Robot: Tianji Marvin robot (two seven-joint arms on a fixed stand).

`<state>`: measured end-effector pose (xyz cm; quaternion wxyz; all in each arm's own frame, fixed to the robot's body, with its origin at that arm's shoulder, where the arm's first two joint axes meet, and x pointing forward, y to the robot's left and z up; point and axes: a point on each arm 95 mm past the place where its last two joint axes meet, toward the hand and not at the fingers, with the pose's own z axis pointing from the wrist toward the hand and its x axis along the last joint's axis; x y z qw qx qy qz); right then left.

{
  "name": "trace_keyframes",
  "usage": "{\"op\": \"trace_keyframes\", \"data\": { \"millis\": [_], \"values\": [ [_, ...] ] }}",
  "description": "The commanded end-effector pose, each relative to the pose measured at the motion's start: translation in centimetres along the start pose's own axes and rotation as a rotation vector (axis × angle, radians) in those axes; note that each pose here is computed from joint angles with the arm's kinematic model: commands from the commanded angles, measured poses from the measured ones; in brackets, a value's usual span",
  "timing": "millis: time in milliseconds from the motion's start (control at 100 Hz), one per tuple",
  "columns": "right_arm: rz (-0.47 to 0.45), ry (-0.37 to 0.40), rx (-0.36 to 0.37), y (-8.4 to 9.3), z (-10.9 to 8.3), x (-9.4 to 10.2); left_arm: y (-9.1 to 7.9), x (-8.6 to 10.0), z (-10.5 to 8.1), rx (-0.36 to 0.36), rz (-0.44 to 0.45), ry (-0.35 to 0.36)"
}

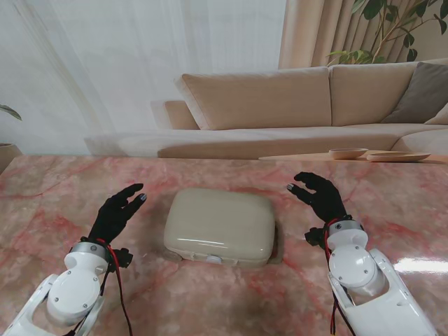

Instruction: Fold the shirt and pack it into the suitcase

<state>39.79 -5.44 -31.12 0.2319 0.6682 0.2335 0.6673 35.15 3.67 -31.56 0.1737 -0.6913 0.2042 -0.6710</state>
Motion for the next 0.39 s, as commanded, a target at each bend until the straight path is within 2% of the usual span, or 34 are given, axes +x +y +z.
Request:
{"op": "trace_keyframes", "data": {
  "millis": [0,380],
  "values": [
    [0.013,-0.027,0.033,-0.83,-0.59,-1.05,0.52,-0.61,-0.17,-0.004,-0.002,-0.020],
    [0.041,-0.052,0.056,-1.45,-0.75,-1.71,0.84,-0.68,-0.07,-0.024,-0.020,-0.030]
  ]
}}
